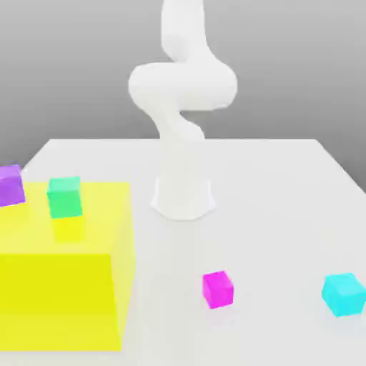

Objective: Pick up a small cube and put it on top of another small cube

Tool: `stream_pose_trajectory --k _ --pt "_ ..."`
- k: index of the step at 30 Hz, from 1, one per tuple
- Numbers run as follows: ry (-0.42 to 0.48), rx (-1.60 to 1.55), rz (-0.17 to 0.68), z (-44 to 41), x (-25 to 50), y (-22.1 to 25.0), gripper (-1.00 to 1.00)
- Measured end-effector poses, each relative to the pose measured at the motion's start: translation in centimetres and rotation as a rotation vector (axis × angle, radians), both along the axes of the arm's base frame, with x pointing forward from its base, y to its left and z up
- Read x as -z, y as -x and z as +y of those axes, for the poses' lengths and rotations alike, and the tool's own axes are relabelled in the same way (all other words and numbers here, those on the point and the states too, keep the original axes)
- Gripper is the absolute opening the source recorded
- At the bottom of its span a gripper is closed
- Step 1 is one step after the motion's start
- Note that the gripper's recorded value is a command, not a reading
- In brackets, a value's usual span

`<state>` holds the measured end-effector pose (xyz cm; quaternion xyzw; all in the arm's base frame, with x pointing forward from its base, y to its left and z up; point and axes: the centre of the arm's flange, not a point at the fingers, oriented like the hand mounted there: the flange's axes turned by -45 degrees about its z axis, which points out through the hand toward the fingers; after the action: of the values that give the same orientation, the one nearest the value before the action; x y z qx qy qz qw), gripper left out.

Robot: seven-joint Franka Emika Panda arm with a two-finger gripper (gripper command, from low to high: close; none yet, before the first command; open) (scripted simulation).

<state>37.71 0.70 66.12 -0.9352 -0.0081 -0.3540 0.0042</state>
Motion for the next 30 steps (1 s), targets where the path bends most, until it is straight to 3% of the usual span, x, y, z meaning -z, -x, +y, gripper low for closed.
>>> stream_pose_trajectory --k 4,9,13,19,26,27,30 --pt "0.019 -0.056 0.144 1.5 9.9 -4.1 0.00" --pt "0.046 -0.125 0.320 3.5 22.4 -5.6 0.00" --pt "0.072 -0.185 0.467 4.9 32.5 -4.2 0.00" --pt "0.117 -0.275 0.688 6.0 45.8 2.2 0.00" --pt "0.123 -0.286 0.716 6.1 52.5 3.2 0.00" --pt "0.123 -0.286 0.716 6.1 53.2 3.3 -1.00" --pt "0.123 -0.286 0.716 6.1 53.2 3.3 -1.00"
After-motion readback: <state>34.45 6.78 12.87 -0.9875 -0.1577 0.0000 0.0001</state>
